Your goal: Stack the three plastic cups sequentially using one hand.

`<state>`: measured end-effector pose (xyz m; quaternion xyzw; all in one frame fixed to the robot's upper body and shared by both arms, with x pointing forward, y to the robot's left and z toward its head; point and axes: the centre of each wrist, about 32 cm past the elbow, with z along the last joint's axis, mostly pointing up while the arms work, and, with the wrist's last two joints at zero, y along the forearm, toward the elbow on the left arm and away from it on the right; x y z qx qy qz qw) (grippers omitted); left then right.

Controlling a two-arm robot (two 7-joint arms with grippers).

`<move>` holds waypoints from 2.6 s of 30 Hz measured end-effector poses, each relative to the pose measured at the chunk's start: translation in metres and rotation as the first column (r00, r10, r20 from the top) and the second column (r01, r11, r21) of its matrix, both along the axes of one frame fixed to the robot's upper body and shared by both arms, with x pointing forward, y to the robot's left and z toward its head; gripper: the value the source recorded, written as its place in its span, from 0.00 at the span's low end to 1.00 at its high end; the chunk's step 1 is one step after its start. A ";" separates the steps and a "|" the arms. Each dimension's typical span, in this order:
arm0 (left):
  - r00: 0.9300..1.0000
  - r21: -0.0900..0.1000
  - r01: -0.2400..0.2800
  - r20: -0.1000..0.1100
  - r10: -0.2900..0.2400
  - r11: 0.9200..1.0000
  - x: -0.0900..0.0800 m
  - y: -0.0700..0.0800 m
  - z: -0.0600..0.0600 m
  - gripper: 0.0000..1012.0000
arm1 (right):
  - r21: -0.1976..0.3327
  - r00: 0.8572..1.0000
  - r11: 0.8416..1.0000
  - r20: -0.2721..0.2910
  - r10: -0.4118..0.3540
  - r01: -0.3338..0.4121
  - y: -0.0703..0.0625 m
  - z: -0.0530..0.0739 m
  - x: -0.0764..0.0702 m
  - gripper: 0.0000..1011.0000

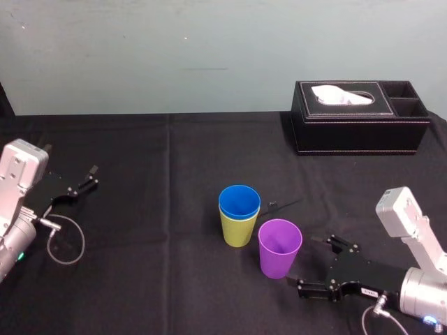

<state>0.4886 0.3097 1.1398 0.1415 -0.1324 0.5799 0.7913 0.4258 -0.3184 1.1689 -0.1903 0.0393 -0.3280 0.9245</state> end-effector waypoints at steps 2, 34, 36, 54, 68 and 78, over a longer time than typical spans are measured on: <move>1.000 0.000 0.000 0.000 0.000 1.000 0.000 0.000 0.000 1.00 | 0.000 1.000 1.000 0.000 0.000 0.000 0.001 0.000 0.001 0.99; 1.000 0.000 0.000 0.000 0.000 1.000 0.000 0.000 0.000 1.00 | 0.003 1.000 1.000 0.016 0.006 -0.006 0.023 0.001 0.024 0.99; 1.000 0.000 0.000 0.000 0.000 1.000 0.000 0.000 0.000 1.00 | 0.000 1.000 1.000 0.016 0.005 -0.005 0.024 0.000 0.025 0.99; 1.000 0.000 0.000 0.000 0.000 1.000 0.000 0.000 0.000 1.00 | -0.003 1.000 1.000 0.014 0.002 -0.002 0.026 -0.001 0.027 0.98; 1.000 0.000 0.000 0.000 0.000 1.000 0.000 0.000 0.000 1.00 | -0.003 1.000 1.000 0.016 0.002 -0.002 0.025 -0.001 0.027 0.73; 1.000 0.000 0.000 0.000 0.000 1.000 0.000 0.000 0.000 1.00 | -0.002 1.000 1.000 0.016 0.002 -0.002 0.025 -0.001 0.027 0.72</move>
